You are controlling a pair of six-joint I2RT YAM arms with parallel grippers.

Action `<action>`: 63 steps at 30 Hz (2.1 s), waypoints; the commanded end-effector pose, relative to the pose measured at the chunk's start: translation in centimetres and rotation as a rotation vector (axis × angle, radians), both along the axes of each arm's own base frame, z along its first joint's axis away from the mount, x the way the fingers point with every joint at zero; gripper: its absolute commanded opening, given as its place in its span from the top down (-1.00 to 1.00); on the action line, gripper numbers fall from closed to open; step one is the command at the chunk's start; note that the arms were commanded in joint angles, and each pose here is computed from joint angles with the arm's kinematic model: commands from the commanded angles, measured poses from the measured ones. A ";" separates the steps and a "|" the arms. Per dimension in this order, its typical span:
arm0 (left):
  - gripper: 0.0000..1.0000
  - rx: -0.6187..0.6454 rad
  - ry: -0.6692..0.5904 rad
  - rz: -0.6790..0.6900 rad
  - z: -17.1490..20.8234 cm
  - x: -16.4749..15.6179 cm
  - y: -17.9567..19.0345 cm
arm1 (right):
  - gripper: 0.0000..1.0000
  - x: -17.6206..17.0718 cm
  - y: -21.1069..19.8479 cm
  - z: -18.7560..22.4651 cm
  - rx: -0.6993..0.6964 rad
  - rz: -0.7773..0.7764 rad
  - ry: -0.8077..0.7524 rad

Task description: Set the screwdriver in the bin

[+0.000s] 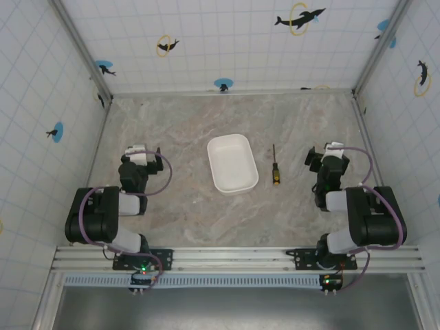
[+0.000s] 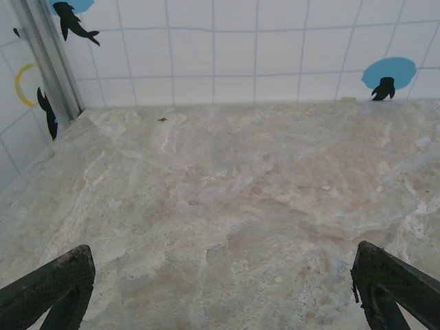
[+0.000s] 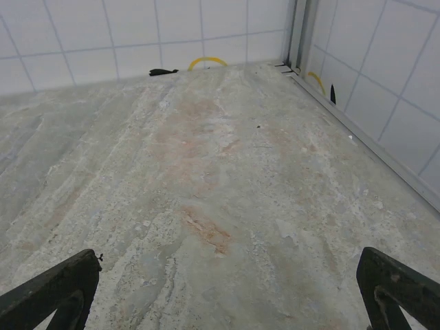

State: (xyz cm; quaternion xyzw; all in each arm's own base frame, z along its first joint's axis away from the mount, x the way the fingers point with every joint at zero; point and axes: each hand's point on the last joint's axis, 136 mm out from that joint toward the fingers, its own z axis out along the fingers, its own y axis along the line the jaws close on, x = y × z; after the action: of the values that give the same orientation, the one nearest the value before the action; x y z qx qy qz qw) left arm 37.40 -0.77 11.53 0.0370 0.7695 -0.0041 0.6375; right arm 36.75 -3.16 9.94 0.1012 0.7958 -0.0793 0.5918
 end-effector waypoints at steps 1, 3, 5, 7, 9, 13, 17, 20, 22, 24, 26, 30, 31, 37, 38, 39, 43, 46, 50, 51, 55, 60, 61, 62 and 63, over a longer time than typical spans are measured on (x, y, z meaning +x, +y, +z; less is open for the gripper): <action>-0.95 0.010 -0.033 -0.009 0.8 0.4 0.0 | -0.98 1.2 0.0 2.0 -0.004 -0.001 -0.067; -0.95 0.010 -0.033 -0.010 0.8 0.4 0.0 | -0.98 1.2 0.0 2.0 -0.004 0.000 -0.066; -0.95 0.009 -0.034 -0.010 0.8 0.4 0.0 | -0.98 1.3 0.0 2.0 -0.003 -0.001 -0.067; -0.95 0.009 -0.032 -0.008 0.8 0.4 0.0 | -0.98 1.3 0.0 2.1 0.000 0.001 -0.069; -0.95 0.008 -0.032 -0.010 0.8 0.4 -0.1 | -0.98 1.3 0.0 2.0 -0.002 0.000 -0.066; -0.95 0.007 -0.032 -0.011 0.8 0.4 -0.1 | -0.98 1.3 0.0 2.0 0.000 0.003 -0.066; -0.95 0.007 -0.031 -0.007 0.8 0.4 0.0 | -0.98 1.2 -0.1 2.2 -0.004 -0.006 -0.070; -0.95 0.006 -0.036 -0.007 0.9 0.4 0.0 | -0.98 1.1 -0.3 2.8 -0.010 -0.029 -0.067; -0.95 0.006 -0.038 -0.008 1.0 0.4 0.0 | -0.98 1.0 -0.4 3.5 -0.014 -0.040 -0.069; -0.95 0.009 -0.022 -0.011 1.0 0.7 0.0 | -0.98 0.8 -0.3 4.1 -0.031 -0.048 -0.068; -0.95 0.012 -0.016 -0.025 1.5 0.9 -0.3 | -0.99 0.6 0.2 4.9 -0.060 -0.043 -0.060; -0.95 -0.013 0.065 -0.048 3.5 2.1 -0.8 | -0.98 0.4 1.8 7.4 -0.079 -0.018 -0.053; -0.95 -0.041 0.070 -0.064 4.3 2.1 -1.2 | -0.98 0.2 2.3 8.1 -0.074 -0.004 -0.054; -0.95 -0.234 0.161 -0.160 5.6 1.5 -4.0 | -0.98 -0.4 4.1 9.9 0.069 0.054 0.036; -0.95 -0.246 0.178 -0.183 5.3 1.3 -4.7 | -0.98 -0.4 4.5 9.8 0.096 0.071 0.065; -0.95 -0.287 0.199 -0.195 5.0 1.1 -5.4 | -0.98 -0.6 5.1 9.4 0.124 0.095 0.105; -0.95 -0.341 0.268 -0.235 3.7 -0.1 -8.0 | -0.98 -1.2 7.4 7.4 0.194 0.160 0.270; -0.95 -0.361 0.305 -0.255 2.9 -0.9 -9.6 | -0.98 -2.3 9.0 5.5 0.235 0.204 0.378; -0.95 -0.404 0.351 -0.268 2.3 -1.9 -10.8 | -0.98 -3.7 11.8 3.5 0.289 0.266 0.452; -0.95 -0.412 0.358 -0.281 2.2 -2.2 -11.2 | -0.98 -4.0 12.5 3.1 0.299 0.280 0.467; -0.95 -0.441 0.383 -0.277 1.8 -3.4 -11.5 | -0.98 -5.3 14.4 1.6 0.318 0.302 0.520; -0.95 -0.456 0.410 -0.285 0.6 -4.9 -11.9 | -0.98 -5.9 15.7 -0.1 0.305 0.315 0.583; -0.95 -0.456 0.417 -0.281 0.3 -5.2 -11.8 | -0.98 -5.9 15.9 -0.4 0.296 0.315 0.598; -0.95 -0.460 0.423 -0.280 0.0 -5.4 -11.8 | -0.99 -6.0 16.1 -0.8 0.288 0.312 0.614; -0.95 -0.465 0.433 -0.280 -0.2 -5.6 -11.8 | -1.00 -6.0 16.3 -1.1 0.276 0.311 0.629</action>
State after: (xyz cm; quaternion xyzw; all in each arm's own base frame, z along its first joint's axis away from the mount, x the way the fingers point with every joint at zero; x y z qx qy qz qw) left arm 32.82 -12.40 12.40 0.0047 0.8446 -0.2644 0.4656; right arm 31.34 12.82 10.09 0.0261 0.9373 0.1033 0.3319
